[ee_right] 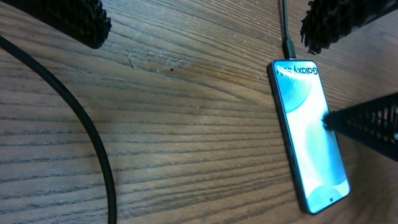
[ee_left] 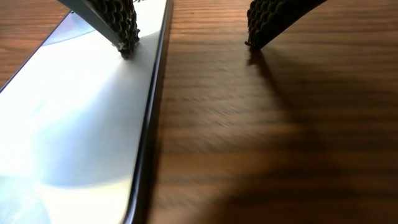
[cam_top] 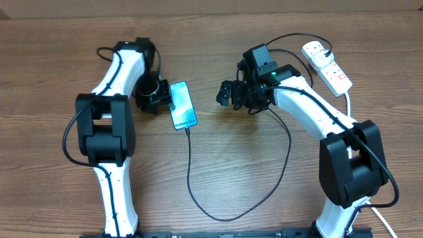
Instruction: Plug charger to phone and switch on socket
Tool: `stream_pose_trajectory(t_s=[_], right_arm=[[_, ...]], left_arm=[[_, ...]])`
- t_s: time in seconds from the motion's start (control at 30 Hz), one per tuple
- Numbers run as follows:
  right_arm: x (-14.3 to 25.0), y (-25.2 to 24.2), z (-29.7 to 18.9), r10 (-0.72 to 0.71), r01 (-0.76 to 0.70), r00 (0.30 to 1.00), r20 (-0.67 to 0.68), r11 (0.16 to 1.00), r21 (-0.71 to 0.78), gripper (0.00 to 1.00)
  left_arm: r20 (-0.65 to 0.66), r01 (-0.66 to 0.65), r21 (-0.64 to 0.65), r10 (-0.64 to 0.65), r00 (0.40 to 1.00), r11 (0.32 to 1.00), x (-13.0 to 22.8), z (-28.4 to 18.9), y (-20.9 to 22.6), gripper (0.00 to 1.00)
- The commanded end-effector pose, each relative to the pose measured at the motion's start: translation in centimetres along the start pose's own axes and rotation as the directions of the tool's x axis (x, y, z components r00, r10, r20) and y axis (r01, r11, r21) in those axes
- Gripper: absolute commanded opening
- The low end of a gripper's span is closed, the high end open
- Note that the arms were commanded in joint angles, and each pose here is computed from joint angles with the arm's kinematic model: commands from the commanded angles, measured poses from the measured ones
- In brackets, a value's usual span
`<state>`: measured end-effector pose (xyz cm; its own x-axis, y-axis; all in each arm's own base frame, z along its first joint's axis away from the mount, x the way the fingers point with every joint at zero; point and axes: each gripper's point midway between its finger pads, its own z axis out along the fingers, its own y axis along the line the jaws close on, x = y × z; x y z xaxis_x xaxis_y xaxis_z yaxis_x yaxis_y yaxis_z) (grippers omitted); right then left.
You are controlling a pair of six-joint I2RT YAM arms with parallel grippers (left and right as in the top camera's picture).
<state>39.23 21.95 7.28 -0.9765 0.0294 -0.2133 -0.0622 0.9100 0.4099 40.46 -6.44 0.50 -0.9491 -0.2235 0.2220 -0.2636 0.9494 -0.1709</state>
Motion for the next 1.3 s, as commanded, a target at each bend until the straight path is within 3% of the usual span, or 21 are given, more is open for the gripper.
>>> stream_pose_trajectory(t_s=[0.0, 0.13, 0.17, 0.27, 0.3, 0.43, 0.63, 0.8, 1.27], right_arm=[[-1.0, 0.7, -1.0, -0.020, 0.021, 0.999, 0.038, 1.000, -0.010, 1.00], [-1.0, 0.7, -1.0, -0.020, 0.021, 0.999, 0.038, 1.000, -0.010, 1.00], [-1.0, 0.7, -1.0, -0.020, 0.021, 0.999, 0.038, 1.000, -0.010, 1.00], [-1.0, 0.7, -1.0, -0.020, 0.021, 0.999, 0.038, 1.000, -0.010, 1.00], [-1.0, 0.7, -1.0, -0.020, 0.021, 0.999, 0.038, 1.000, -0.010, 1.00], [-1.0, 0.7, -1.0, -0.020, 0.021, 0.999, 0.038, 1.000, -0.010, 1.00], [-1.0, 0.7, -1.0, -0.020, 0.021, 0.999, 0.038, 1.000, -0.010, 1.00], [-1.0, 0.7, -1.0, -0.020, 0.021, 0.999, 0.038, 1.000, -0.010, 1.00], [-1.0, 0.7, -1.0, -0.020, 0.021, 0.999, 0.038, 1.000, -0.010, 1.00]], left_arm=[[-0.015, -0.019, 0.069, 0.020, 1.000, 0.997, -0.3, 0.6, -0.2, 0.52], [-0.009, -0.052, 0.129, 0.054, 0.999, 0.990, -0.5, 0.5, -1.3, 0.53], [-0.008, -0.072, 0.146, 0.074, 0.997, 0.987, -0.4, 0.5, -1.7, 0.48], [0.003, -0.075, 0.137, 0.076, 0.997, 0.988, -0.7, 0.3, -1.5, 0.17], [0.015, -0.069, 0.133, 0.068, 0.998, 0.989, -1.1, -0.1, -1.2, 0.11], [0.050, 0.012, 0.164, -0.020, 0.999, 0.986, -2.6, -2.8, 0.1, 0.05], [0.093, 0.021, 0.153, -0.036, 0.995, 0.988, -3.7, -4.3, 0.8, 0.04], [0.116, 0.109, -0.033, -0.105, 0.988, 0.993, -3.6, -2.4, 2.7, 0.04], [0.087, -0.038, -0.073, 0.045, 0.995, 0.997, -1.4, 1.0, -2.3, 0.08]])
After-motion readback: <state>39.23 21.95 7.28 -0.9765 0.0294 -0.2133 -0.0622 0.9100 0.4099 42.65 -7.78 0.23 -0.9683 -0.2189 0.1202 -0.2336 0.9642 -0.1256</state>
